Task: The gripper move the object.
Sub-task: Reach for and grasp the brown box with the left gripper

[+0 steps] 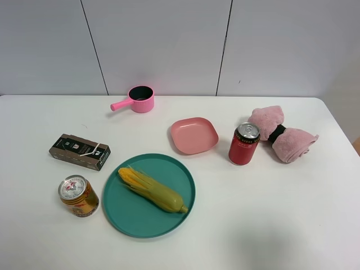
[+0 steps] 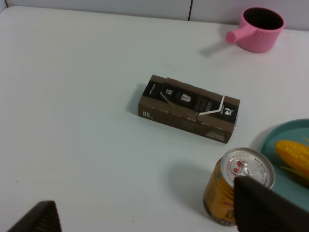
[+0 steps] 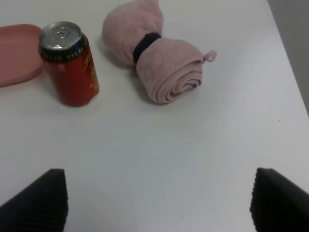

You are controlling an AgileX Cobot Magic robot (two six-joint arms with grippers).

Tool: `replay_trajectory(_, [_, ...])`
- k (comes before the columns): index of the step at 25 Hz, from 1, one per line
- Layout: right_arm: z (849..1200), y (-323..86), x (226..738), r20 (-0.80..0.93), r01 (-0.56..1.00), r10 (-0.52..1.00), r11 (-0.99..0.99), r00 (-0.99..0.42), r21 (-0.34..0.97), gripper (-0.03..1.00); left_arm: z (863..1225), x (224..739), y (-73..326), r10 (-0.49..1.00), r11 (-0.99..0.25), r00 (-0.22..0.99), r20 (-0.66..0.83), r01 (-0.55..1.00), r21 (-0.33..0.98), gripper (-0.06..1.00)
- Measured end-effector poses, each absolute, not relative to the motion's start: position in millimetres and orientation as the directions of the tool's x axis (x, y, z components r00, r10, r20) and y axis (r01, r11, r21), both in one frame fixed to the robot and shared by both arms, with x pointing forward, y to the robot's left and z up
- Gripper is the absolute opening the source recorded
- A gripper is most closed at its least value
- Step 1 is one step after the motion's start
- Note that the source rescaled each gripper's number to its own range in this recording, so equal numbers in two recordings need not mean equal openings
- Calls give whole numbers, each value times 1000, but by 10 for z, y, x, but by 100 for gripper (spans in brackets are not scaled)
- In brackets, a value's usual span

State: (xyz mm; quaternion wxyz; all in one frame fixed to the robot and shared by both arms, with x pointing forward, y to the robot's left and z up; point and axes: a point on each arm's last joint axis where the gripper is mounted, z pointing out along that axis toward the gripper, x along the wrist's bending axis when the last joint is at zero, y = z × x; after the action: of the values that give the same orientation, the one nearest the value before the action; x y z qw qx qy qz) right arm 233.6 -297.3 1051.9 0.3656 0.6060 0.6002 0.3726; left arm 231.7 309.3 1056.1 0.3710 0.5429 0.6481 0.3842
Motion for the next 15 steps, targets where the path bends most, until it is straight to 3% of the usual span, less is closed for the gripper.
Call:
replay_trajectory(1, [10519, -2973, 2336, 13, 455, 1000, -12, 2, 890, 100, 10561, 2317, 3093, 989, 115, -135, -64, 419, 901, 31])
replay_trajectory(15, [10519, -2973, 2336, 13, 455, 1000, -12, 2, 890, 100, 10561, 2317, 3093, 989, 115, -135, -64, 419, 901, 31])
